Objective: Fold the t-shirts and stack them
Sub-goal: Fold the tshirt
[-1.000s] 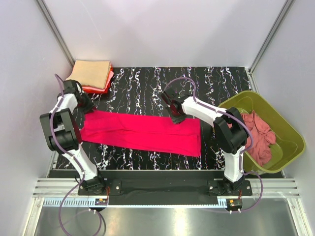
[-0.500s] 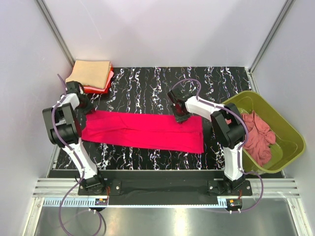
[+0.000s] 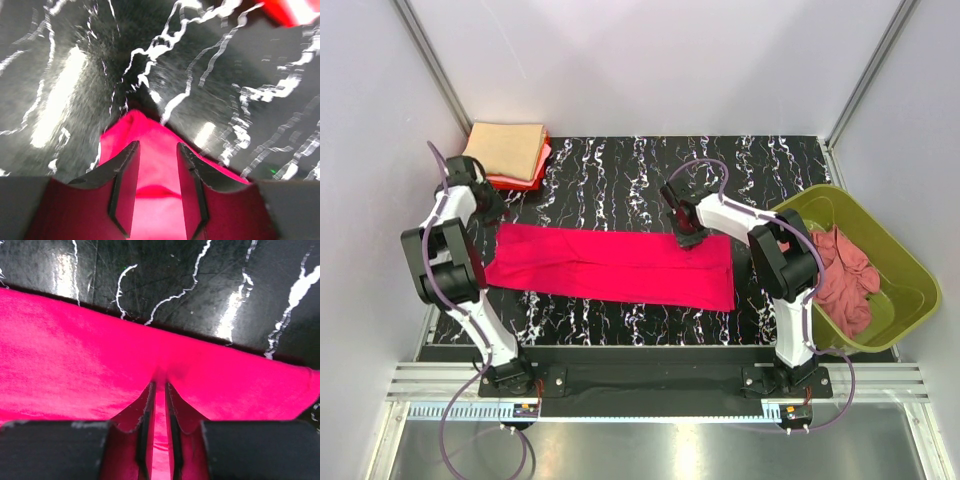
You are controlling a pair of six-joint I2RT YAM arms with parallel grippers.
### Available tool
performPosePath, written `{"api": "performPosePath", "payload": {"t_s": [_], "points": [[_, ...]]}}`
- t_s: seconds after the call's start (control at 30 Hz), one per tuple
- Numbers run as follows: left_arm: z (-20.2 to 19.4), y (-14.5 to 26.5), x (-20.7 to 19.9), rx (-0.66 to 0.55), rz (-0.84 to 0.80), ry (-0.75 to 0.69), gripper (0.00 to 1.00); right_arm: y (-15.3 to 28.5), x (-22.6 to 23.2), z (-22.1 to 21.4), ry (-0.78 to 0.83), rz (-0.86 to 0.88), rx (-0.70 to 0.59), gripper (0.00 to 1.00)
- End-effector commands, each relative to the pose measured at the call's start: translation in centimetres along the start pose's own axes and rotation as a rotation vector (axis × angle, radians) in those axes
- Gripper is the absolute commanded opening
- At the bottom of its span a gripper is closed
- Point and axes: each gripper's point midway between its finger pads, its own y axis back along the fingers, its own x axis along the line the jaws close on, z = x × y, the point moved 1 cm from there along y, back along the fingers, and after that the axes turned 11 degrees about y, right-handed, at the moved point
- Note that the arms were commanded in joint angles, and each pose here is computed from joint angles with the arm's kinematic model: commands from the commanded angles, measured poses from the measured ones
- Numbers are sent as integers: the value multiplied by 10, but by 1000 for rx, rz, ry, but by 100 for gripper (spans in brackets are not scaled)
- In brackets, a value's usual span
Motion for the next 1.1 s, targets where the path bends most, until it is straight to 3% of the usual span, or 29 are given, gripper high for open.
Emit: {"api": "performPosePath", "payload": {"t_s": [0.0,0.17,0.4,0.67,1.07], "points": [[45,62,-27,-164,-73,-37,42,19,-13,19,-7,-36,-32,21],[17,79,-41,-103,-172,-48,43,52,8,56,-38,68,-139,25],[-27,57,-44,48,-264,-50,43,73,89,96,-36,320,-227,34],[-18,32,-38,79,-240,-24,43,85,171,149,-88,555,-395,34],[-15,16,-25,85,-190,-27,43,65,243,175,-31,817,-459,33]]}}
